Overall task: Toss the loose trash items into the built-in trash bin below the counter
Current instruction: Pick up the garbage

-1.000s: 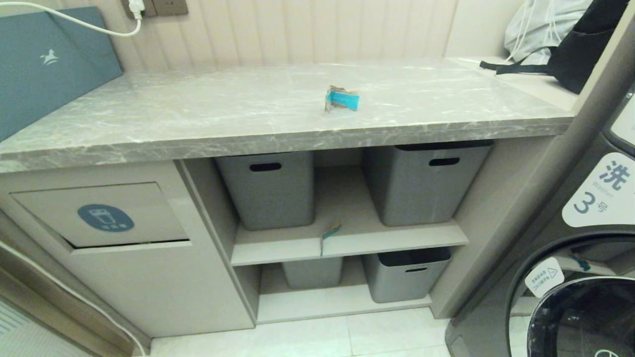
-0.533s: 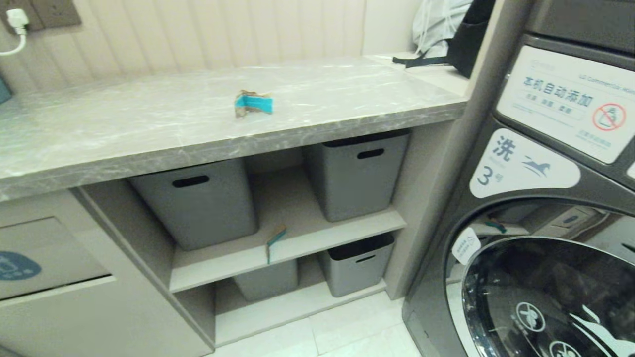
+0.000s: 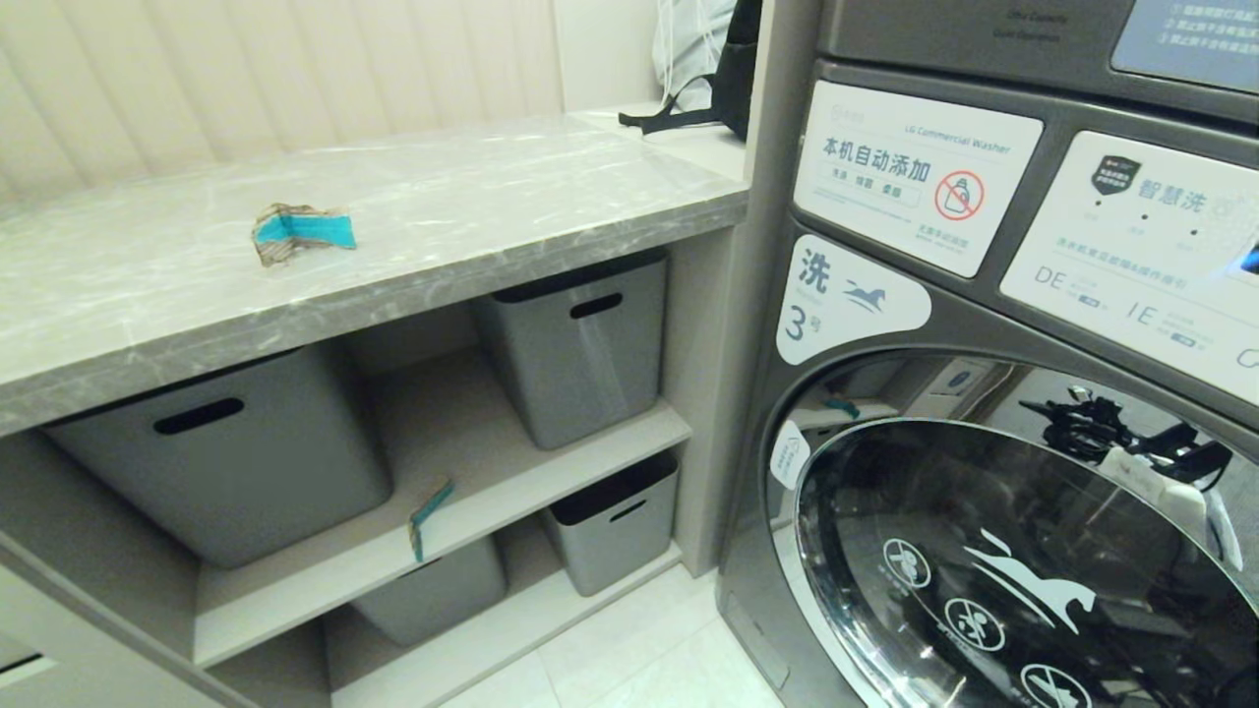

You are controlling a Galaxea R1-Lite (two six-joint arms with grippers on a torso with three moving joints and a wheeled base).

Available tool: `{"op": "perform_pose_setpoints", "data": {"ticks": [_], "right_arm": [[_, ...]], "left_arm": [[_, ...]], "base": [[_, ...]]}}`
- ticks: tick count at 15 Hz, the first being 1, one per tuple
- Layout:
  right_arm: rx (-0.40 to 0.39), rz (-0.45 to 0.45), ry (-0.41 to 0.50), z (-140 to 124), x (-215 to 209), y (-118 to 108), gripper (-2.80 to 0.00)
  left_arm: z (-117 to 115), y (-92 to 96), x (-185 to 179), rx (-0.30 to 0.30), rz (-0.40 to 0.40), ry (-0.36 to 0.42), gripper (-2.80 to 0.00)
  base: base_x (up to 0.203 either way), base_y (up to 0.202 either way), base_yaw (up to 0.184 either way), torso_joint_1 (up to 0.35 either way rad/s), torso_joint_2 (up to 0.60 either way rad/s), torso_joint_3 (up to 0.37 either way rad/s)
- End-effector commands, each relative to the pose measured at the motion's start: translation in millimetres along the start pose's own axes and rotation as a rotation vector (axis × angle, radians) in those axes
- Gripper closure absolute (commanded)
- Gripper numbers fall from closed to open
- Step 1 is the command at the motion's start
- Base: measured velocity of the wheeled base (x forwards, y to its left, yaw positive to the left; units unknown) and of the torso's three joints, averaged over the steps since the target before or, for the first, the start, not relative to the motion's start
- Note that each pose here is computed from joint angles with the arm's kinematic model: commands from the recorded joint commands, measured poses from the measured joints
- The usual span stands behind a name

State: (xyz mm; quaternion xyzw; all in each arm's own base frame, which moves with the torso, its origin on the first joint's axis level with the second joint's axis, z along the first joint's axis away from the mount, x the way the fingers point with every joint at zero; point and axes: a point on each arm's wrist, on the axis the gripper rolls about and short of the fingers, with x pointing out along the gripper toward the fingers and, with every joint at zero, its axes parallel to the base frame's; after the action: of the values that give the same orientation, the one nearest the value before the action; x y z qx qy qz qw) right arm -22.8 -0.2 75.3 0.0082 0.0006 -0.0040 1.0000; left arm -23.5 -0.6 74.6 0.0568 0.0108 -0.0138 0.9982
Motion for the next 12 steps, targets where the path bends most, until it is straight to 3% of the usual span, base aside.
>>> {"op": "perform_pose_setpoints", "data": {"ticks": [1,4,6,7,9,12], "right_arm": [[0.000,0.000,0.000,0.0,0.0,0.0,0.00],[-0.001,0.000,0.001,0.0,0.0,0.0,0.00],[-0.001,0.000,0.000,0.0,0.0,0.0,0.00],[0.000,0.000,0.000,0.0,0.0,0.0,0.00],[0.000,0.000,0.000,0.0,0.0,0.0,0.00],[0.000,-0.001,0.000,0.0,0.0,0.0,0.00]], "left_arm": [[0.3,0.0,0.1,0.032,0.002,0.000,0.00],[7.9,0.7,-0.5,0.072,0.002,-0.062,0.00],[46.7,4.1,-6.4,0.072,-0.035,-0.143,0.00],[75.0,7.1,-5.8,0.067,-0.063,-0.166,0.00],[160.7,16.9,4.8,0.057,-0.107,-0.238,0.00],[270.7,25.6,66.4,0.019,-0.181,-0.274,0.00]], "base": [[0.000,0.000,0.000,0.000,0.00,0.000],[0.000,0.000,0.000,0.000,0.00,0.000],[0.000,0.000,0.000,0.000,0.00,0.000],[0.000,0.000,0.000,0.000,0.00,0.000],[0.000,0.000,0.000,0.000,0.00,0.000],[0.000,0.000,0.000,0.000,0.00,0.000]]}}
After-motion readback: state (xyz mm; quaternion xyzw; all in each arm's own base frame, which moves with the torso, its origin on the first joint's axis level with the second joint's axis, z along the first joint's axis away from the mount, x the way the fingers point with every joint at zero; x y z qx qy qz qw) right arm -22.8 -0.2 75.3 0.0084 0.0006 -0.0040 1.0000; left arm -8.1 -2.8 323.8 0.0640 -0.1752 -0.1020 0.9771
